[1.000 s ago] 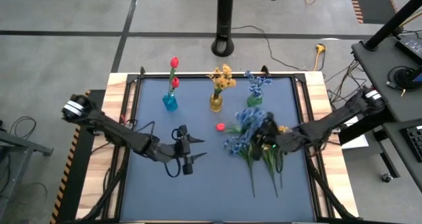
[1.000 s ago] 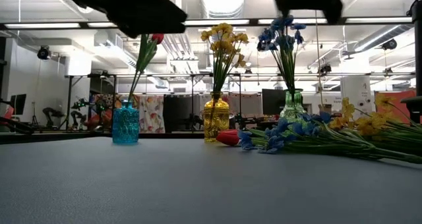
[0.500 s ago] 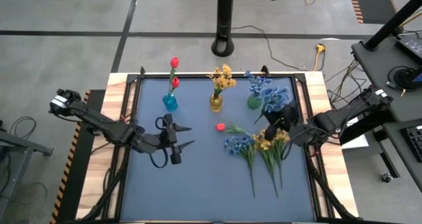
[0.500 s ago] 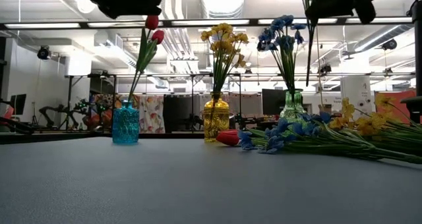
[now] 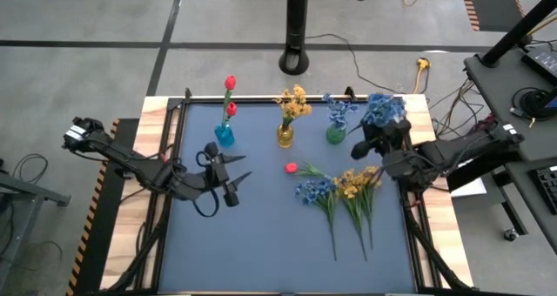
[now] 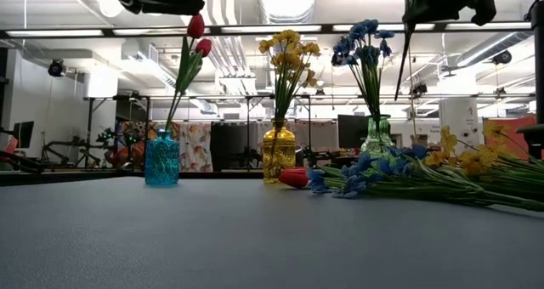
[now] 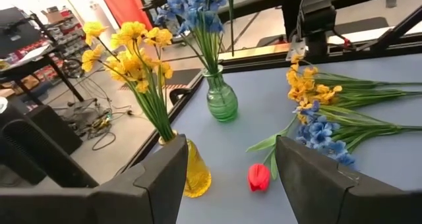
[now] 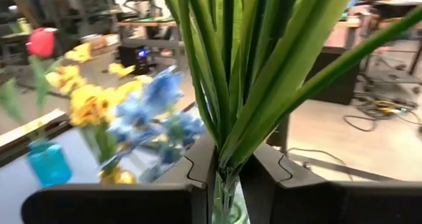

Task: Sort flowers into vase by color
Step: Put the top blue flowers into the green vase

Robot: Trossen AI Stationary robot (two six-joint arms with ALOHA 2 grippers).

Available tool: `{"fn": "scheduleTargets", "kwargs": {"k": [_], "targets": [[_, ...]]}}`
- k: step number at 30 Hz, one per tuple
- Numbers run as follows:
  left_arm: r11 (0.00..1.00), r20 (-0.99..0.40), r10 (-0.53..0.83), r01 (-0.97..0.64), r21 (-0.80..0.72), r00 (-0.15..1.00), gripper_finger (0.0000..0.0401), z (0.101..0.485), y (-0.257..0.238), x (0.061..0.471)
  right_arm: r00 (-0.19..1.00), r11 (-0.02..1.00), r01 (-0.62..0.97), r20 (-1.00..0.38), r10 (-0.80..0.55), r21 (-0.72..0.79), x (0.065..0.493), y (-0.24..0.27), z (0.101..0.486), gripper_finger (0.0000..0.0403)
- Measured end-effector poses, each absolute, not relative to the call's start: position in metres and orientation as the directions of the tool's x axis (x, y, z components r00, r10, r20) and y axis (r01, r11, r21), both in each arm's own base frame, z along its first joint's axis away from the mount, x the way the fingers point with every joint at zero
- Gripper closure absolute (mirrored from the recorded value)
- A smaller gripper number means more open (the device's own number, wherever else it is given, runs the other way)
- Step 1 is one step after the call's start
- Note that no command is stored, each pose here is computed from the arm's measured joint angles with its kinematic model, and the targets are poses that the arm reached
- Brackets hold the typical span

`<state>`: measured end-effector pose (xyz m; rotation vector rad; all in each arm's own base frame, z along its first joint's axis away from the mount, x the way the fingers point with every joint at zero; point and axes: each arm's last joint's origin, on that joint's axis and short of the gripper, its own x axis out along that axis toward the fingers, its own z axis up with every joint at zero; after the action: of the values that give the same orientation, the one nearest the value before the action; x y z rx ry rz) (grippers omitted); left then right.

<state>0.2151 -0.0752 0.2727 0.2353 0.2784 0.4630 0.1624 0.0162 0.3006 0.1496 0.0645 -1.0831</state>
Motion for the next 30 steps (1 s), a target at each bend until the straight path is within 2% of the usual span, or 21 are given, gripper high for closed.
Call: {"fn": "scheduleTargets", "kwargs": {"k": [7, 17, 30], "targets": [[0.867, -0.219, 0.471, -0.401, 0.297, 0.855, 0.0191, 0.271, -0.075, 0.215, 0.396, 0.386, 0.918, -0.134, -0.909, 0.094, 0.166, -0.002, 0.304, 0.0355], [0.864, -0.232, 0.473, -0.395, 0.313, 0.850, 0.0191, 0.268, -0.076, 0.216, 0.442, 0.427, 0.897, -0.175, -0.880, 0.116, 0.173, -0.022, 0.310, 0.0355], [0.862, -0.239, 0.474, -0.391, 0.322, 0.847, 0.0191, 0.267, -0.075, 0.216, 0.417, 0.406, 0.908, -0.158, -0.895, 0.100, 0.178, -0.032, 0.313, 0.0355]]}}
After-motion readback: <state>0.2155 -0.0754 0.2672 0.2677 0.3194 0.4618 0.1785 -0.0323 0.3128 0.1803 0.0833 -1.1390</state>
